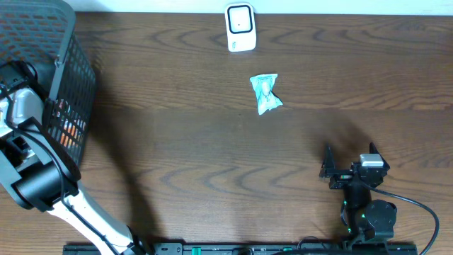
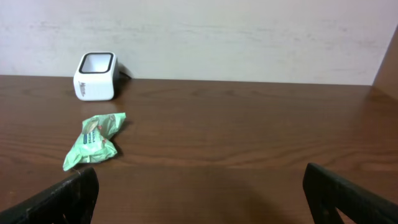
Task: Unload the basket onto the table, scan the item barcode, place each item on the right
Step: 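Grasp the white-and-blue snack bag in the basket with the left gripper, then carry the white bag to the scanner and drop it beside the green package, then reach the left gripper back into the grey basket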
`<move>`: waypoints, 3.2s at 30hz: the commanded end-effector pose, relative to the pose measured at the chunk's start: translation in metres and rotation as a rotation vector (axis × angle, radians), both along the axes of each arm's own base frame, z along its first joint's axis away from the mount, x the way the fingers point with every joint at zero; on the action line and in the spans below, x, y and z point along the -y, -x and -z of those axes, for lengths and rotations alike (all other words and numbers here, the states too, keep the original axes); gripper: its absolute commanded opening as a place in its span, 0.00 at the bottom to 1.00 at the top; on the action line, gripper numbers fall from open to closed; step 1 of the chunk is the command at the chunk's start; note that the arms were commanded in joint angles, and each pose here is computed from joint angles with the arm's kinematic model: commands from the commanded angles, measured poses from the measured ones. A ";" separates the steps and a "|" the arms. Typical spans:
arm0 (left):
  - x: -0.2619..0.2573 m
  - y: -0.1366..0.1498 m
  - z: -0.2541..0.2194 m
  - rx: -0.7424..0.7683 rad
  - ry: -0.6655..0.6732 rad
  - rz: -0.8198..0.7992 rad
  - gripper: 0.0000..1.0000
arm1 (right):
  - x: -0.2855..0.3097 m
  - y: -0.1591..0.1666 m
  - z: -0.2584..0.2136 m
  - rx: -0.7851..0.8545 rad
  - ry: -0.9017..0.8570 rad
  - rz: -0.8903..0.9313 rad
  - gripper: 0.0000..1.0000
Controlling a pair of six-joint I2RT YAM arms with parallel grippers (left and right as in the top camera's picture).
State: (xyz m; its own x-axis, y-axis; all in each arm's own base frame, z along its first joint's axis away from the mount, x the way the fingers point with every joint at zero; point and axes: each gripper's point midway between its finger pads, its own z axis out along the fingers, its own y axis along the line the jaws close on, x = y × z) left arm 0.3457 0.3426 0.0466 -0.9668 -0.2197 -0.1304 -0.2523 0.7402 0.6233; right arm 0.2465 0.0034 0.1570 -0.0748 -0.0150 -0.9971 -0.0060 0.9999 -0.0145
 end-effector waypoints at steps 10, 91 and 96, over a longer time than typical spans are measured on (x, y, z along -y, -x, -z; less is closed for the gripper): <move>0.041 -0.049 -0.107 0.479 0.000 -0.065 0.08 | 0.000 0.000 0.000 0.000 0.011 -0.003 0.99; 0.480 -0.076 -0.250 0.846 1.032 0.402 0.51 | 0.000 0.000 0.000 0.000 0.011 -0.003 0.99; 0.397 -0.060 -0.315 1.097 0.843 0.323 0.68 | 0.000 0.000 0.000 0.000 0.011 -0.003 0.99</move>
